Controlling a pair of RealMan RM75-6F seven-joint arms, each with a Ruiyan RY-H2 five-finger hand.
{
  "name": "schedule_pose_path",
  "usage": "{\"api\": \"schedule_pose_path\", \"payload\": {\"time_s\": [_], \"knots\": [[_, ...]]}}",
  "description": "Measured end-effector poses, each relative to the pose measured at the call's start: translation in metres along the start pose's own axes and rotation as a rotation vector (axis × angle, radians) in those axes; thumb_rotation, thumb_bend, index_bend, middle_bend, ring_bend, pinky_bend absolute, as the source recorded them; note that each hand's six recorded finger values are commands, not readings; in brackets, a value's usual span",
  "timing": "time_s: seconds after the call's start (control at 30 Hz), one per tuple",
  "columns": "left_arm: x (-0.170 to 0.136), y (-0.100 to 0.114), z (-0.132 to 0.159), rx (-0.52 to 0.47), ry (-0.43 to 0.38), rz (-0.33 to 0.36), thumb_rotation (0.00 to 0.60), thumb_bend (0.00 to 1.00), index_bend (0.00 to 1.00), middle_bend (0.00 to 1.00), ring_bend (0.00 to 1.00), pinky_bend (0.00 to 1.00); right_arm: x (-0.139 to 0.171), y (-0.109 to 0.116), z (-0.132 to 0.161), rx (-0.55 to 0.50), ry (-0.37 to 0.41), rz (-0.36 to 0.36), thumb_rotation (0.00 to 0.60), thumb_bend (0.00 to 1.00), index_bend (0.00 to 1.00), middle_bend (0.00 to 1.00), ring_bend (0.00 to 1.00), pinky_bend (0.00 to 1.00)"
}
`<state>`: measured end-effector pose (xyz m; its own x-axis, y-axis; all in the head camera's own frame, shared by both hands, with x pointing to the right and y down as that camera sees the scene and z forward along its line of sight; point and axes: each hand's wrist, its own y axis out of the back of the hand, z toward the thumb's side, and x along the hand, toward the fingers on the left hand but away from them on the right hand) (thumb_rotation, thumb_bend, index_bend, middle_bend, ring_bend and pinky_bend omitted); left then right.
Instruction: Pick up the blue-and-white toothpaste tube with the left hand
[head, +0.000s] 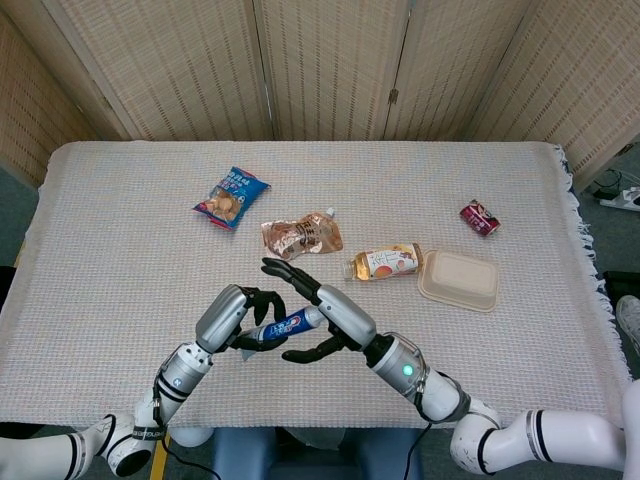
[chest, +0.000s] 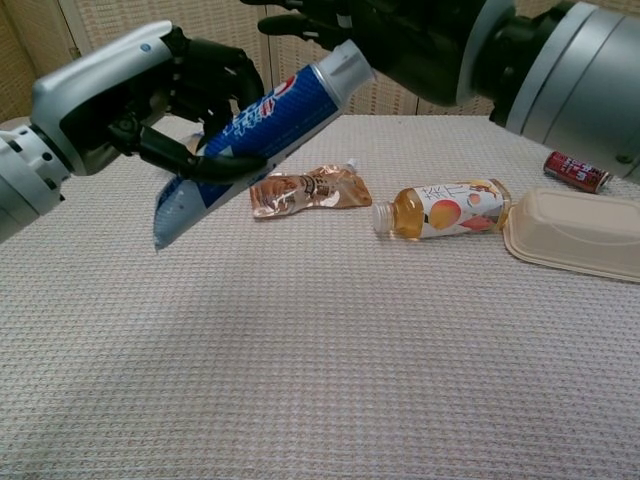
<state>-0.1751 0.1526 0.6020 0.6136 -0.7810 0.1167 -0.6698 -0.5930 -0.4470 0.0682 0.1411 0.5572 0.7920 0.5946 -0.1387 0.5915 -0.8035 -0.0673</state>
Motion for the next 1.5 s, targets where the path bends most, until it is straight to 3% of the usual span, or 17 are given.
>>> {"api": "schedule_pose_path", "payload": {"time_s": [0.5,0.9,1.1,1.23,1.4,1.5], "knots": [[0.001,0.004,0.0,-0.007,-0.024,0.029,0.6,0.79,0.81,0.87,0.77,0.7,0.0,-0.004,-0.005,-0.114,0.015,0.001,0.257,0.11,0.0,0.0,0.0,0.0],[-0.009,0.005,-0.026,0.119,0.008,0.0,0.6,0.79,0.8,0.87,0.75,0.7,0.018,0.031,0.002,0.019,0.01,-0.024,0.256,0.11,0.0,0.0,0.0,0.0],[-0.012,-0.001,-0.049,0.257,0.073,-0.085,0.6,0.76,0.77,0.86,0.69,0.61,0.032,0.052,0.005,0.1,-0.013,-0.044,0.255,0.11,0.0,0.0,0.0,0.0],[-0.014,-0.005,-0.067,0.403,0.143,-0.16,0.6,0.76,0.74,0.82,0.64,0.56,0.043,0.067,0.007,0.165,-0.033,-0.063,0.254,0.11,0.0,0.0,0.0,0.0],[-0.018,-0.006,-0.092,0.545,0.263,-0.25,0.6,0.74,0.64,0.72,0.55,0.5,0.059,0.085,0.006,0.241,-0.07,-0.085,0.254,0.11,0.0,0.0,0.0,0.0],[-0.02,-0.006,-0.105,0.601,0.338,-0.292,0.6,0.67,0.52,0.62,0.47,0.45,0.071,0.095,0.004,0.279,-0.099,-0.106,0.253,0.11,0.0,0.0,0.0,0.0]]}}
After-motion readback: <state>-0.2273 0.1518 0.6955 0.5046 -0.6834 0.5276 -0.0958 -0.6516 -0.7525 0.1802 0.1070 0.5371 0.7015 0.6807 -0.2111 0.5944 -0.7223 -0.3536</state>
